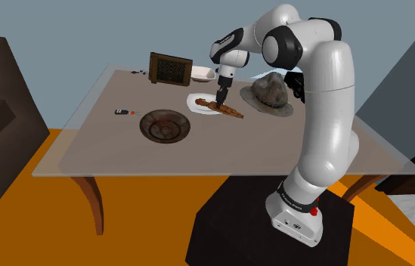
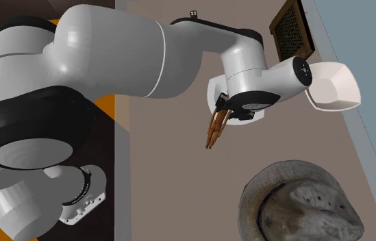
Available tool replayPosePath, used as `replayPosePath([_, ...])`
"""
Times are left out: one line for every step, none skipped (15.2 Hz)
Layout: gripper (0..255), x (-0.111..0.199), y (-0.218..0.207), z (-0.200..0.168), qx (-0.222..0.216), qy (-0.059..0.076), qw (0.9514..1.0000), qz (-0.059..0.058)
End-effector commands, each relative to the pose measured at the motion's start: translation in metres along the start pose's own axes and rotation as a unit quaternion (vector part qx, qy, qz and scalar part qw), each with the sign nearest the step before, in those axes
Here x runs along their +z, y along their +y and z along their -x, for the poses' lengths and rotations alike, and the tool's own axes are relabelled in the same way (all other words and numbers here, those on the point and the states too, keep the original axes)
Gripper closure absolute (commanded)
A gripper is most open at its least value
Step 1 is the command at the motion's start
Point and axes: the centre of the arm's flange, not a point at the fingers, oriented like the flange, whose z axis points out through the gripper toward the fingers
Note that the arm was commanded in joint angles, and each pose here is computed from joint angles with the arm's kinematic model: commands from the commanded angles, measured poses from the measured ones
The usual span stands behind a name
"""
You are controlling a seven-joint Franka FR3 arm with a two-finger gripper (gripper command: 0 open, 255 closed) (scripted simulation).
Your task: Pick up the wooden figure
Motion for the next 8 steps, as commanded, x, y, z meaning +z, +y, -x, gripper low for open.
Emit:
replayPosePath([255,0.001,0.001,0.000,0.000,0.000,1.0000,0.000])
replayPosePath([255,-0.004,-0.001,0.001,0.000,0.000,1.0000,0.000])
replayPosePath([255,-0.009,-0.003,0.001,0.000,0.000,1.0000,0.000])
replayPosePath([255,-0.014,-0.004,0.002,0.000,0.000,1.0000,0.000])
replayPosePath([255,-0.019,-0.006,0.002,0.000,0.000,1.0000,0.000])
replayPosePath([255,-0.024,-0.008,0.002,0.000,0.000,1.0000,0.000])
replayPosePath([255,-0.029,-0.009,0.003,0.000,0.000,1.0000,0.000])
replayPosePath([255,-0.034,-0.011,0.003,0.000,0.000,1.0000,0.000])
